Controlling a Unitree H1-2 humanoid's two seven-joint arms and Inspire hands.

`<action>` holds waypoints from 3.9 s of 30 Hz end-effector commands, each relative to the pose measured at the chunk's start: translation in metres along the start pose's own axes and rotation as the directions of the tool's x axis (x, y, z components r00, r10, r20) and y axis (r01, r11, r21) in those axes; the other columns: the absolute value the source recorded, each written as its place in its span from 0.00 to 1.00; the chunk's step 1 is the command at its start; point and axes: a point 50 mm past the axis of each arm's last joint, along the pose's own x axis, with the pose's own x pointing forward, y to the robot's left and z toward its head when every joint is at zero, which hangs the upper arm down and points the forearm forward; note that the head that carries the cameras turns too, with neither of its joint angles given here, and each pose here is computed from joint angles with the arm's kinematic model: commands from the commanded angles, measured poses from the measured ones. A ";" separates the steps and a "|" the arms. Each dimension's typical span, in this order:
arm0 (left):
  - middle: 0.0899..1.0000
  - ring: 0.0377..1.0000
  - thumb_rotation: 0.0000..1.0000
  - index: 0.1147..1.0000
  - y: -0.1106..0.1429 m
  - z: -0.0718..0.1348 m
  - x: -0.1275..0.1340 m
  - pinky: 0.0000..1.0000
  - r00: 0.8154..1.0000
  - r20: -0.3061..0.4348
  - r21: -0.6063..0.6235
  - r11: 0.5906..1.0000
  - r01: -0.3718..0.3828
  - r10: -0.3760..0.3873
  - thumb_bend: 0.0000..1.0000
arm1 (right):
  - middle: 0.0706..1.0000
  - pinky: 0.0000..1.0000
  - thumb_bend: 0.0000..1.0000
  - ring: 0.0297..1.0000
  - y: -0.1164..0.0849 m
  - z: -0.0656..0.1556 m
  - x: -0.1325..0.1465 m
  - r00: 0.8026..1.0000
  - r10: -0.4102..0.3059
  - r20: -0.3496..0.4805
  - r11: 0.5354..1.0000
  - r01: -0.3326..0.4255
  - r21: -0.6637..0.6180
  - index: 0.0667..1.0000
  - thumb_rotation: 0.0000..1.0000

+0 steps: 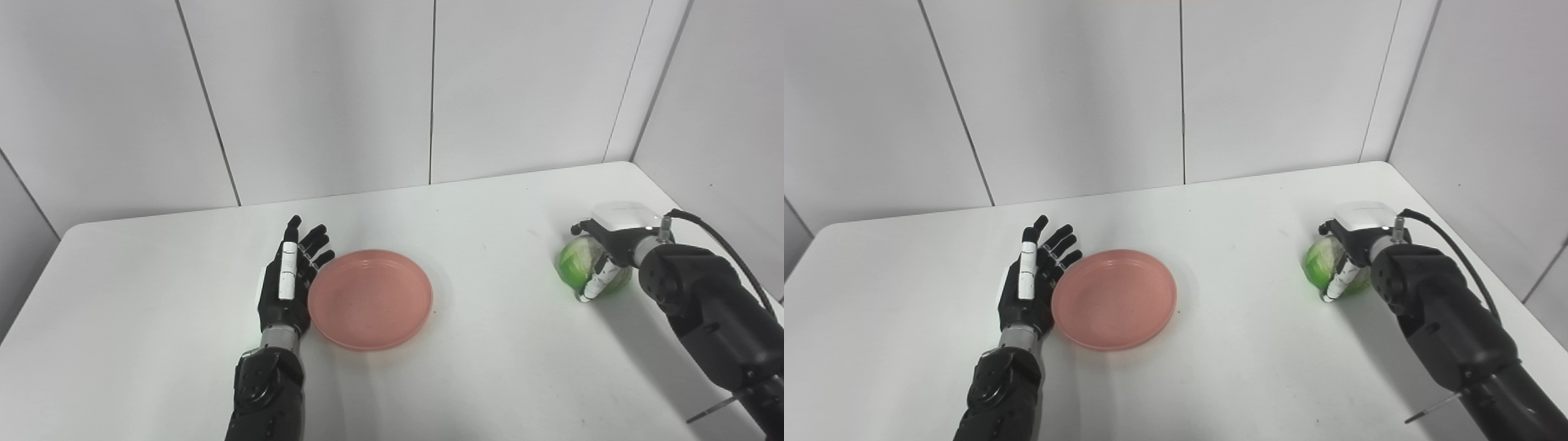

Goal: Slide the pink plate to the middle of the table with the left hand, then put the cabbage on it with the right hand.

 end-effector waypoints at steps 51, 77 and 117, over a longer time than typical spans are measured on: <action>0.76 0.81 0.77 0.91 0.002 -0.021 -0.010 0.75 0.997 -0.072 -0.017 1.000 -0.027 0.025 0.86 | 0.46 0.37 0.53 0.45 -0.090 0.030 -0.042 0.910 -0.309 0.277 0.946 0.265 0.184 0.45 0.01; 0.79 0.83 0.76 0.93 -0.021 -0.037 -0.010 0.74 0.997 -0.073 -0.025 0.999 -0.033 0.031 0.87 | 0.45 0.39 0.53 0.45 -0.117 0.187 -0.069 0.706 -0.405 0.581 0.914 0.302 0.271 0.45 0.01; 0.78 0.83 0.77 0.93 -0.028 -0.046 -0.013 0.73 0.997 -0.068 -0.046 0.998 -0.042 0.039 0.86 | 0.63 0.49 0.88 0.58 -0.035 0.236 -0.031 0.706 -0.188 0.683 0.966 0.260 -0.003 0.62 0.49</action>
